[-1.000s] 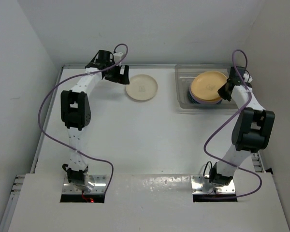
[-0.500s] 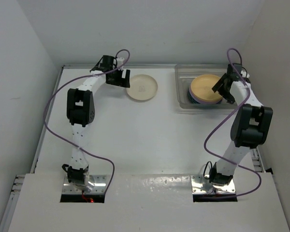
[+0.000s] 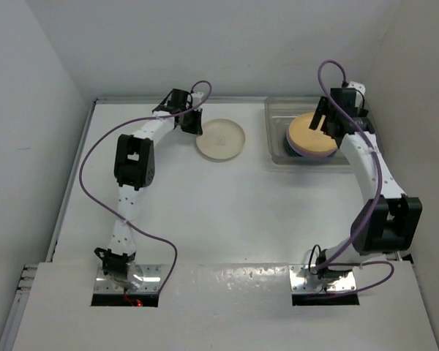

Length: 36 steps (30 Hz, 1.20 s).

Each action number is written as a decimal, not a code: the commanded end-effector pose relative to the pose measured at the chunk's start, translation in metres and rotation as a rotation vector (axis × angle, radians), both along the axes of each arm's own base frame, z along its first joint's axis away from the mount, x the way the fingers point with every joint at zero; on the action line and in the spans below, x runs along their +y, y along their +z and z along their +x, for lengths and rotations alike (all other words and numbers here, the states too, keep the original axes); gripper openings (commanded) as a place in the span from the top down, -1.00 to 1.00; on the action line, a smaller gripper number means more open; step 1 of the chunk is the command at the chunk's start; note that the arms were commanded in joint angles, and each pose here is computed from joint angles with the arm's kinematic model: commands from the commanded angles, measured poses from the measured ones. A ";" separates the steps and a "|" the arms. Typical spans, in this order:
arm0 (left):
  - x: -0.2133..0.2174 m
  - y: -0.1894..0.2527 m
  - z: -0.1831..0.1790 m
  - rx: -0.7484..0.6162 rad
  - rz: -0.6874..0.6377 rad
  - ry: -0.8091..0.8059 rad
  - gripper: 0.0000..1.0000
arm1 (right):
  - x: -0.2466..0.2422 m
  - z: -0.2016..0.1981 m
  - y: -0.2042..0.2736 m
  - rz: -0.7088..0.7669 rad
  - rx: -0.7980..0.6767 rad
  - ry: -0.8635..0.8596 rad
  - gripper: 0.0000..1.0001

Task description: Place the plates into the plastic bin on the countertop

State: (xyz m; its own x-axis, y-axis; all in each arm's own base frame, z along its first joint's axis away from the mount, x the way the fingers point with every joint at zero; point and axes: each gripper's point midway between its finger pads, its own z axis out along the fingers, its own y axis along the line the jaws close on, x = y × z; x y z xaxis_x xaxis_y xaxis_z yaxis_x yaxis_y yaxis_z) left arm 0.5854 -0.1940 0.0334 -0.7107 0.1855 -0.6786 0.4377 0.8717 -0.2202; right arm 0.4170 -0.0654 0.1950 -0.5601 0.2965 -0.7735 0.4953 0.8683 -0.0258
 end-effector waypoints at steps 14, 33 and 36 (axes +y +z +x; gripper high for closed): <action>-0.038 0.156 -0.123 -0.136 -0.075 -0.515 1.00 | 0.274 -0.007 -0.018 0.202 -0.100 0.936 -0.09; -0.052 0.185 -0.159 -0.113 -0.099 -0.584 0.52 | 0.278 -0.005 -0.040 0.184 -0.126 0.801 1.00; -0.045 0.186 -0.152 -0.128 -0.071 -0.555 -0.46 | 0.263 0.004 -0.026 0.266 -0.157 0.728 1.00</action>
State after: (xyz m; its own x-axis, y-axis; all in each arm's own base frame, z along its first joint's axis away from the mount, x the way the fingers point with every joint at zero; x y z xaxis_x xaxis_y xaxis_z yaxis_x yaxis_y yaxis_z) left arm 0.4334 -0.2379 0.1902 -0.4725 0.4775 -0.7408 0.8429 0.4902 -0.2217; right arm 0.4031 0.2190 0.1375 -0.6237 -0.0560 -0.7796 -0.3233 0.9266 0.1921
